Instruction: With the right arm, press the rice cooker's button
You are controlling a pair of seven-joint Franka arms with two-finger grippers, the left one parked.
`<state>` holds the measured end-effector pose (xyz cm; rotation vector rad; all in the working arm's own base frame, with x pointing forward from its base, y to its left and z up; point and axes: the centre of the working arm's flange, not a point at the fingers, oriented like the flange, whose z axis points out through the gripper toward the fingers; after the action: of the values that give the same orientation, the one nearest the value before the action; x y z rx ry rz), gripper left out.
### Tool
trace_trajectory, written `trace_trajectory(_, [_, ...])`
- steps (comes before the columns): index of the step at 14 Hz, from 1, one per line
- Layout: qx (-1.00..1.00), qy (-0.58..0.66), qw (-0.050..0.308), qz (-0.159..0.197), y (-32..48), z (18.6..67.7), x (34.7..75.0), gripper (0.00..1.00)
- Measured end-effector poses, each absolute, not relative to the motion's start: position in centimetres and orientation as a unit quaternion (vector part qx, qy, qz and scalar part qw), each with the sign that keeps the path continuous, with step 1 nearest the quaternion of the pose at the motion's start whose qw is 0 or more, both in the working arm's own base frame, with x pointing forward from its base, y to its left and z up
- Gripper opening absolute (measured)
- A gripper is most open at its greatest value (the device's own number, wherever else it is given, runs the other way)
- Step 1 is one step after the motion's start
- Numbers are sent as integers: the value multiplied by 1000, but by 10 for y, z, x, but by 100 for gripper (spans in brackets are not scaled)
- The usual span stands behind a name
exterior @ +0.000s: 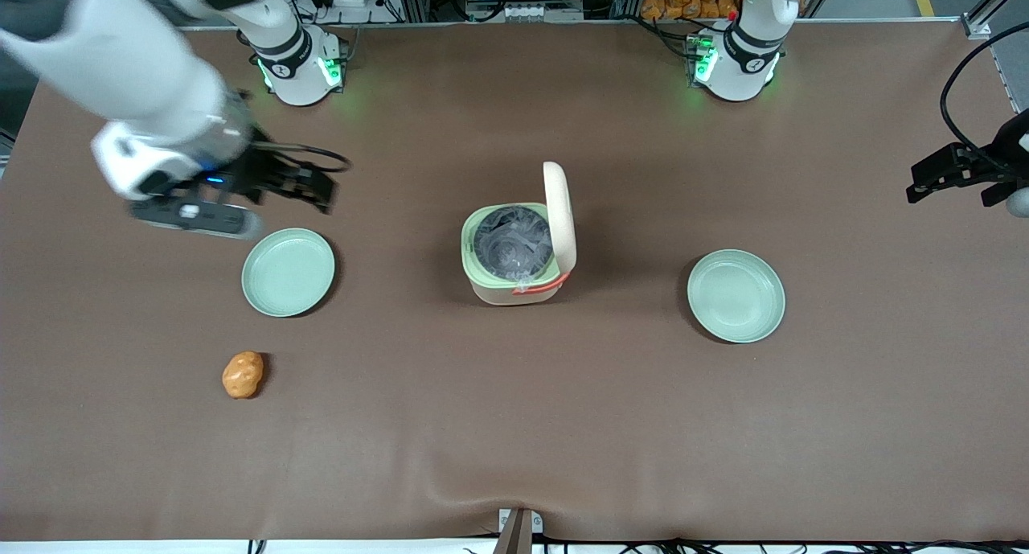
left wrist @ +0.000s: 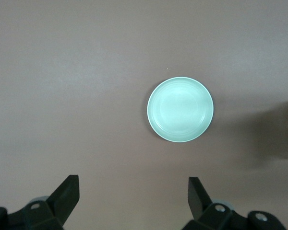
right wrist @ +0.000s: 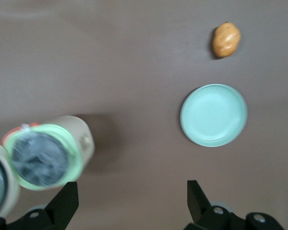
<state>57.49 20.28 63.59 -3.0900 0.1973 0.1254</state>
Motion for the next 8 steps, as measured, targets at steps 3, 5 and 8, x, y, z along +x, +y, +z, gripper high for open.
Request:
trace_trajectory(3, [-999, 26, 30, 36, 119, 659, 579, 100])
trace_trajectory(5, [-999, 20, 29, 29, 85, 670, 577, 100])
trace_trajectory(8, [-1000, 6, 1, 21, 71, 675, 575, 100])
